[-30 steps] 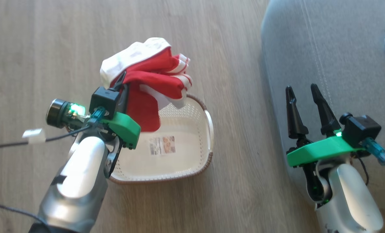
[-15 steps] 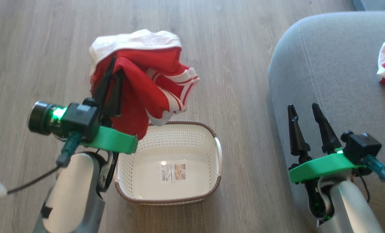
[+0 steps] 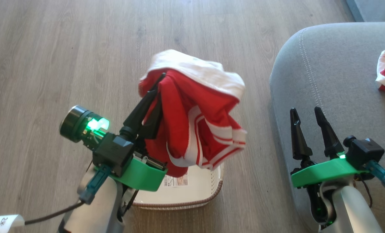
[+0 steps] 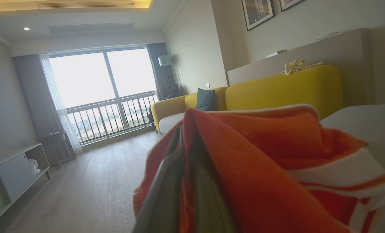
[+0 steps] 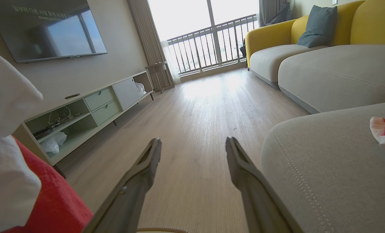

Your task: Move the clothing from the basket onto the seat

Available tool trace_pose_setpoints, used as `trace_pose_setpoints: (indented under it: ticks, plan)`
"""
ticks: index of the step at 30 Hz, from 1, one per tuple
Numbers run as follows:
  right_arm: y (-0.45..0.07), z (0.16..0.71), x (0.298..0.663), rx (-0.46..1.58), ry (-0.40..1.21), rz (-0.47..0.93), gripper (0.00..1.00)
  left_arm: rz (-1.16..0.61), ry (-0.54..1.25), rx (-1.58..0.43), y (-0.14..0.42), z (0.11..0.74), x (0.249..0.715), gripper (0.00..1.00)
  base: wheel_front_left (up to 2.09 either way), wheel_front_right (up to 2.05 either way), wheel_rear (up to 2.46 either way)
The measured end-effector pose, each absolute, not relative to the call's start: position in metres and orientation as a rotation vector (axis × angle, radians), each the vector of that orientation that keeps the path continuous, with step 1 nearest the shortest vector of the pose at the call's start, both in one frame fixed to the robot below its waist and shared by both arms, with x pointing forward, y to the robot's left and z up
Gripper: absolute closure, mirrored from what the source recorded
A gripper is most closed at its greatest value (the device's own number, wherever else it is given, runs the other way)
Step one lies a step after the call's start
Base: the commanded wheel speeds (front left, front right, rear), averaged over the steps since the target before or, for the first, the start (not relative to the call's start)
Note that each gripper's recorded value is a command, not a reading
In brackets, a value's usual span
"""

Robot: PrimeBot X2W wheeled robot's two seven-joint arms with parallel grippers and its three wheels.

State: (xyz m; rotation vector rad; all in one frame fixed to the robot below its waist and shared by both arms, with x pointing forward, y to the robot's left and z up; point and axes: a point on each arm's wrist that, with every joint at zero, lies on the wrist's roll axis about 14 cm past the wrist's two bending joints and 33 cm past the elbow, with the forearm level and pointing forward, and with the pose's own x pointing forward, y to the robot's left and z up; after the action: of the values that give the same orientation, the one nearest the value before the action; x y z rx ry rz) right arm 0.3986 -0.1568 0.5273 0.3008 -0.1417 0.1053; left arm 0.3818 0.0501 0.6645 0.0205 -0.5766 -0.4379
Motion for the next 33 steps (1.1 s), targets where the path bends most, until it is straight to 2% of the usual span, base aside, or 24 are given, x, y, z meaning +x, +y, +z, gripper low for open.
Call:
trace_pose_setpoints:
  ticks: [9,22,33]
  plan:
    - [-0.155,0.522,0.399,0.304,-0.129,0.107,0.0,-0.482,-0.55,-0.019,0.039,0.656,0.375,1.0,0.0,0.0,0.0]
    - [-0.152,0.518,0.401,0.306,-0.117,0.116,0.0,-0.551,-0.723,-0.059,0.029,0.706,0.345,1.0,0.0,0.0,0.0]
    - [-0.152,0.519,0.399,0.305,-0.119,0.116,0.0,-0.582,-0.597,-0.09,0.02,0.672,0.355,1.0,0.0,0.0,0.0]
